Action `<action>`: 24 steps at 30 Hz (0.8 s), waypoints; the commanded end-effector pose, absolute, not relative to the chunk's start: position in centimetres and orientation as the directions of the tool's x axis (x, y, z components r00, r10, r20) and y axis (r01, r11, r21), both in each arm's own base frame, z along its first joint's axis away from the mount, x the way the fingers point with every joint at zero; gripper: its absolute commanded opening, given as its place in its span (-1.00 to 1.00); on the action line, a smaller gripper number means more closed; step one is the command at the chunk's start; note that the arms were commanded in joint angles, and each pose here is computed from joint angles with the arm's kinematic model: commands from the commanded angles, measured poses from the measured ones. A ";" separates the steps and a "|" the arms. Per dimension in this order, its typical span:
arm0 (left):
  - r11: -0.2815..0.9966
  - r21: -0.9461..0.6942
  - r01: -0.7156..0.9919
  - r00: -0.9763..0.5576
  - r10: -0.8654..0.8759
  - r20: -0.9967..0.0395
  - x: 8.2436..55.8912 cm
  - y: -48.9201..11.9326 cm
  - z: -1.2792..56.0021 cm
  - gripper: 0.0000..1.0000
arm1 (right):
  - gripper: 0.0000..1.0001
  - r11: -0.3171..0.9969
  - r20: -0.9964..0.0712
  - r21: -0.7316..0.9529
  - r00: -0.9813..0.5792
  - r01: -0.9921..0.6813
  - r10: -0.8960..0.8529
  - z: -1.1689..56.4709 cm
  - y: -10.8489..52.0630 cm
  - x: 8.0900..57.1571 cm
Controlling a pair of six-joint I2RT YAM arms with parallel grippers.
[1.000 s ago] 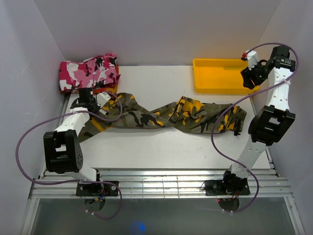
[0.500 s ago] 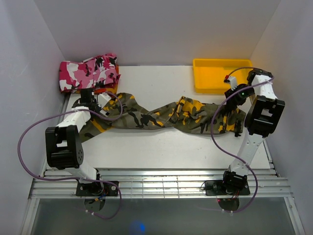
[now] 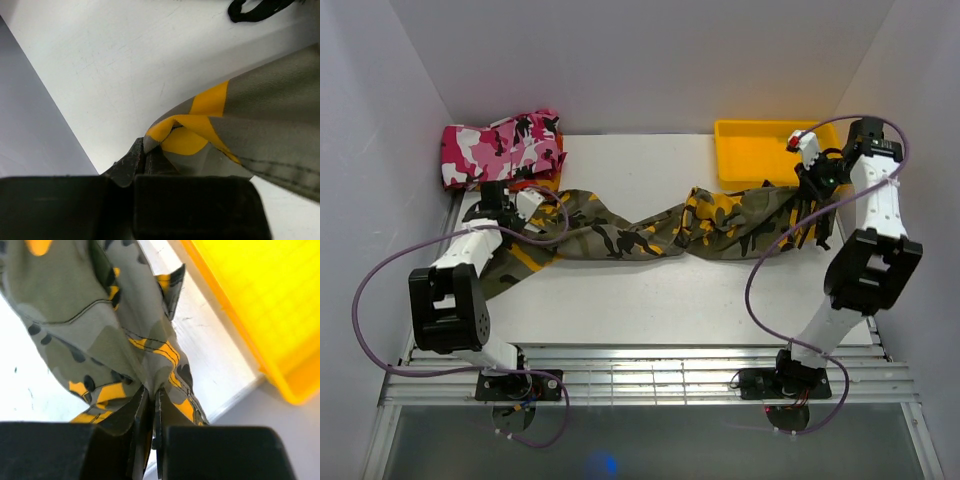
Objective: Fold and stack the trousers
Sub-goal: Flatten the trousers out
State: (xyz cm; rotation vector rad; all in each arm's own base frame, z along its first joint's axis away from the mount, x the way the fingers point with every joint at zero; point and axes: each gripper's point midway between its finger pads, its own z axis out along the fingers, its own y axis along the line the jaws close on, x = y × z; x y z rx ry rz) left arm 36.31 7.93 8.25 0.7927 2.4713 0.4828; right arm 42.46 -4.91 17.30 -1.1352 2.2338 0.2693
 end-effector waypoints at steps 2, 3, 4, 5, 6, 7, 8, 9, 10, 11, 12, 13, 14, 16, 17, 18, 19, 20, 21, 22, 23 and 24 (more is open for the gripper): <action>0.821 0.427 0.379 -0.691 0.558 -0.459 35.4 8.3 12.2 -1.00 | -0.85 0.389 -0.501 -0.492 -0.112 -0.779 -0.858 20.9 -5.6 39.6; 0.827 0.374 0.421 -0.670 0.561 -0.486 34.9 7.3 11.8 -1.00 | -0.84 0.352 -0.458 -0.542 -0.082 -0.763 -0.885 20.4 -6.1 39.0; 0.825 0.363 0.432 -0.665 0.564 -0.489 34.4 7.2 11.8 -1.00 | -0.85 0.255 -0.379 -0.638 0.007 -0.727 -0.925 21.7 -6.2 38.0; 0.826 0.361 0.434 -0.662 0.564 -0.494 33.9 7.4 11.8 -1.00 | -0.85 0.228 -0.356 -0.638 0.019 -0.736 -0.934 18.7 -6.2 36.9; 0.821 0.380 0.426 -0.647 0.570 -0.506 33.6 7.9 12.3 -1.00 | -0.85 0.212 -0.339 -0.661 0.034 -0.720 -0.940 18.4 -6.4 36.3; 0.822 0.377 0.426 -0.655 0.568 -0.499 32.7 8.2 11.4 -1.00 | -0.85 0.201 -0.322 -0.692 0.048 -0.693 -0.946 19.0 -6.7 35.5; 0.822 0.386 0.418 -0.655 0.567 -0.499 32.4 8.6 11.3 -1.00 | -0.85 0.168 -0.294 -0.703 0.067 -0.691 -0.953 18.4 -6.9 35.1; 0.824 0.410 0.392 -0.654 0.563 -0.505 32.1 9.7 11.6 -1.00 | -0.85 0.177 -0.300 -0.690 0.055 -0.701 -0.952 16.8 -7.0 34.3; 0.830 0.398 0.391 -0.663 0.554 -0.503 31.5 9.9 10.8 -1.00 | -0.85 0.188 -0.297 -0.709 0.045 -0.680 -0.954 17.0 -7.6 34.0; 0.841 0.406 0.357 -0.675 0.533 -0.511 31.2 11.2 10.8 -1.00 | -0.85 0.180 -0.285 -0.714 0.045 -0.676 -0.958 16.6 -8.0 33.8; 0.849 0.407 0.338 -0.683 0.519 -0.514 31.0 11.8 10.8 -1.00 | -0.85 0.182 -0.278 -0.713 0.036 -0.677 -0.960 15.7 -8.3 33.6; 0.860 0.396 0.322 -0.698 0.498 -0.515 30.9 12.3 10.3 -1.00 | -0.85 0.194 -0.267 -0.706 0.002 -0.681 -0.964 15.1 -9.3 33.5; 0.876 0.387 0.288 -0.714 0.465 -0.523 30.8 13.4 10.4 -1.00 | -0.85 0.209 -0.260 -0.706 -0.026 -0.677 -0.965 15.1 -10.0 33.6; 0.902 0.338 0.268 -0.747 0.416 -0.518 30.8 14.2 9.5 -1.00 | -0.85 0.256 -0.278 -0.673 -0.084 -0.694 -0.957 14.4 -11.0 34.2; 0.914 0.327 0.242 -0.751 0.389 -0.533 31.3 15.0 10.2 -1.00 | -0.85 0.279 -0.288 -0.658 -0.109 -0.699 -0.951 14.5 -11.4 34.5; 0.920 0.318 0.230 -0.758 0.374 -0.534 31.7 15.5 10.3 -1.00 | -0.85 0.341 -0.335 -0.585 -0.164 -0.736 -0.928 13.1 -11.3 34.4; 0.929 0.299 0.218 -0.772 0.352 -0.530 32.2 16.0 9.8 -1.00 | -0.84 0.361 -0.352 -0.603 -0.169 -0.711 -0.921 15.5 -11.8 36.0; 0.939 0.298 0.175 -0.759 0.321 -0.567 33.5 16.9 11.4 -1.00 | -0.85 0.392 -0.379 -0.586 -0.188 -0.709 -0.906 16.1 -11.9 36.6; 0.944 0.293 0.150 -0.756 0.300 -0.581 34.3 17.5 12.1 -1.00 | -0.84 0.466 -0.440 -0.527 -0.241 -0.711 -0.865 15.5 -11.8 37.5; 0.951 0.281 0.129 -0.753 0.278 -0.596 35.0 18.0 12.5 -1.00 | -0.84 0.495 -0.462 -0.497 -0.265 -0.713 -0.846 15.9 -11.8 37.8; 0.964 0.251 0.083 -0.755 0.225 -0.615 35.7 18.6 12.6 -1.00 | -0.85 0.511 -0.478 -0.534 -0.258 -0.674 -0.839 18.5 -12.4 39.5; 0.965 0.257 0.053 -0.725 0.214 -0.655 37.1 19.4 14.6 -1.00 | -0.84 0.534 -0.495 -0.535 -0.269 -0.655 -0.826 19.0 -12.6 40.3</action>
